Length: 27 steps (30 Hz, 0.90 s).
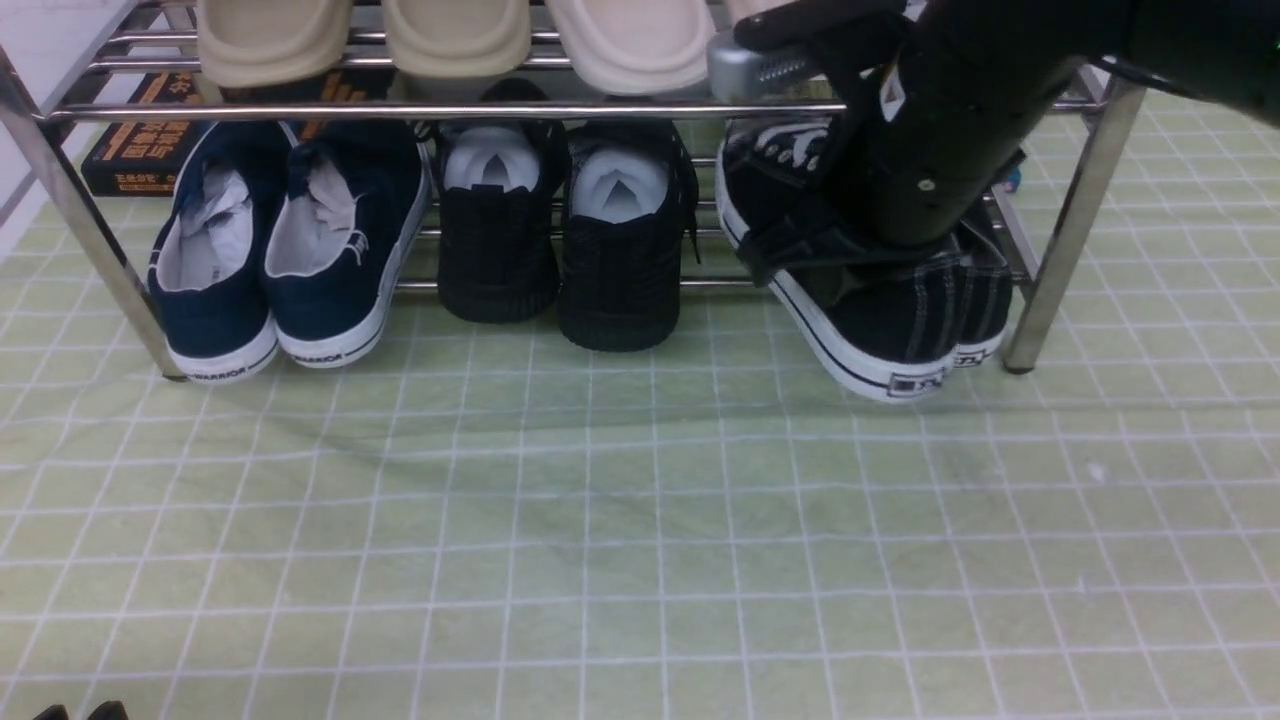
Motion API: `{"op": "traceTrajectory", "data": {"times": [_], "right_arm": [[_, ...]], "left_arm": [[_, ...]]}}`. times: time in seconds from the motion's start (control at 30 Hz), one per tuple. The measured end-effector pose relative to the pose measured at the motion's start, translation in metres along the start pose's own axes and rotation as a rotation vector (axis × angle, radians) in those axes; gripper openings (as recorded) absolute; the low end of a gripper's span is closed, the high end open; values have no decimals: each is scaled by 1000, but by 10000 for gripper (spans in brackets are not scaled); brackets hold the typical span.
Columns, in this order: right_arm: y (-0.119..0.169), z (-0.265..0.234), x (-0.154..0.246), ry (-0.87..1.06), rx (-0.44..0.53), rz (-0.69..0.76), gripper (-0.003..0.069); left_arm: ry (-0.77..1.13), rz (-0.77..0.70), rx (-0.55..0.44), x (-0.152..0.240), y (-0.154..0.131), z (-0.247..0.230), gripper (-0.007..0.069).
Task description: Take the shoes off the shelf with your hand from the green coffee tablecloth.
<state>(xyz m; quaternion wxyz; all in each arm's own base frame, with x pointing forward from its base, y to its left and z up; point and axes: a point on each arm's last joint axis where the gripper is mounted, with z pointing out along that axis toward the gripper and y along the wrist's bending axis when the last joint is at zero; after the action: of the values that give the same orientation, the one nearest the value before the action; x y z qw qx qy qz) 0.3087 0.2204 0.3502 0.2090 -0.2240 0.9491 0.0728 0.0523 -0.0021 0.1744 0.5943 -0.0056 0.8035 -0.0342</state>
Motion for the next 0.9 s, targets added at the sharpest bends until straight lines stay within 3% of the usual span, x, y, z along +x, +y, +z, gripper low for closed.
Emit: {"op": "traceTrajectory", "data": {"times": [0.47, 0.67, 0.9], "right_arm": [[63, -71, 55, -25, -116, -101, 8], [86, -83, 90, 21, -178, -52, 10], [106, -60, 123, 119, -115, 0, 15]], "left_arm": [[0, 0, 0, 0, 0, 0, 242], [0, 0, 0, 0, 0, 0, 242], [0, 0, 0, 0, 0, 0, 242]]}}
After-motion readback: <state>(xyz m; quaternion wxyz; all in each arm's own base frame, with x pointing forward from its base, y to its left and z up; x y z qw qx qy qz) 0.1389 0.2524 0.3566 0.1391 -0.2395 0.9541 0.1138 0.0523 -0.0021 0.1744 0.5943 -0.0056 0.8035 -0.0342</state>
